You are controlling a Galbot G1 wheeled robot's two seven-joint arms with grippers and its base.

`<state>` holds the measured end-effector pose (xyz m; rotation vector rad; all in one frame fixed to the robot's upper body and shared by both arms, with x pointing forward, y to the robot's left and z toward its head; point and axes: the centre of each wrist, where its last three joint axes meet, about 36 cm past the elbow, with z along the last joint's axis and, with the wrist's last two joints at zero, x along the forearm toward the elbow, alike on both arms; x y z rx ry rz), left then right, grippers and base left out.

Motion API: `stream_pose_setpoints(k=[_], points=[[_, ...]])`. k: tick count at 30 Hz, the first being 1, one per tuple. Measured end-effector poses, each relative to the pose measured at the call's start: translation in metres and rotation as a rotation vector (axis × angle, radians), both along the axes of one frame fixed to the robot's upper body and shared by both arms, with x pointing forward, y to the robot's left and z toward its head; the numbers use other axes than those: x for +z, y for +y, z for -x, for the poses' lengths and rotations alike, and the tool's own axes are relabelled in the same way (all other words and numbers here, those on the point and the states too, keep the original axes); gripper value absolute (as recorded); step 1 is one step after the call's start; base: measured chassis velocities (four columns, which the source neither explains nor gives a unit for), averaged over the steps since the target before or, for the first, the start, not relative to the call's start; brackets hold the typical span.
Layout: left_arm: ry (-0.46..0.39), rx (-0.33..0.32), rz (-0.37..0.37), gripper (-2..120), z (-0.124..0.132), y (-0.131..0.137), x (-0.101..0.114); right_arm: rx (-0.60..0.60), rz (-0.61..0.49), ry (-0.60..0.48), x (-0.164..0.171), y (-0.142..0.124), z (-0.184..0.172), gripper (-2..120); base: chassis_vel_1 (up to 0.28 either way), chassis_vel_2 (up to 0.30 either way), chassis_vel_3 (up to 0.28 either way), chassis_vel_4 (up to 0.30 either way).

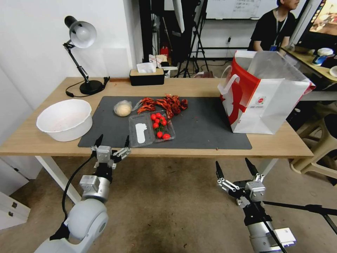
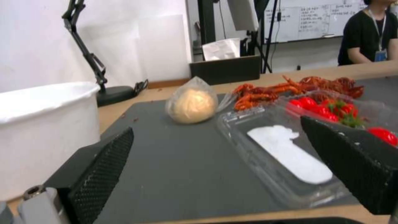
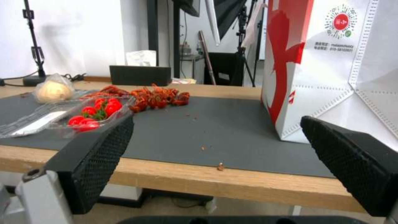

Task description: Pick up the trash from the table and place it into the takeout bag.

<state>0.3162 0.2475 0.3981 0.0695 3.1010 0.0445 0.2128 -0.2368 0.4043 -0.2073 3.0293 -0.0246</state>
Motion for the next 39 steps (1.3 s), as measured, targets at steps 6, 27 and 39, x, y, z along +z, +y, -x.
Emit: stream_pose_setpoints(k=[6, 27, 39], points=[[0.024, -0.017, 0.007, 100, 0.01, 0.004, -0.006, -0.004, -0.003, -0.003, 0.001, -0.002, -0.002, 100, 0.0, 0.0, 0.0, 0.0], [0.033, -0.027, 0.036, 100, 0.016, 0.001, -0.015, -0.009, -0.003, -0.007, 0.002, -0.007, -0.011, 100, 0.0, 0.0, 0.0, 0.0], [-0.032, -0.067, 0.028, 100, -0.049, 0.014, 0.006, -0.01, 0.004, -0.004, 0.002, -0.01, -0.013, 100, 0.0, 0.0, 0.0, 0.0]])
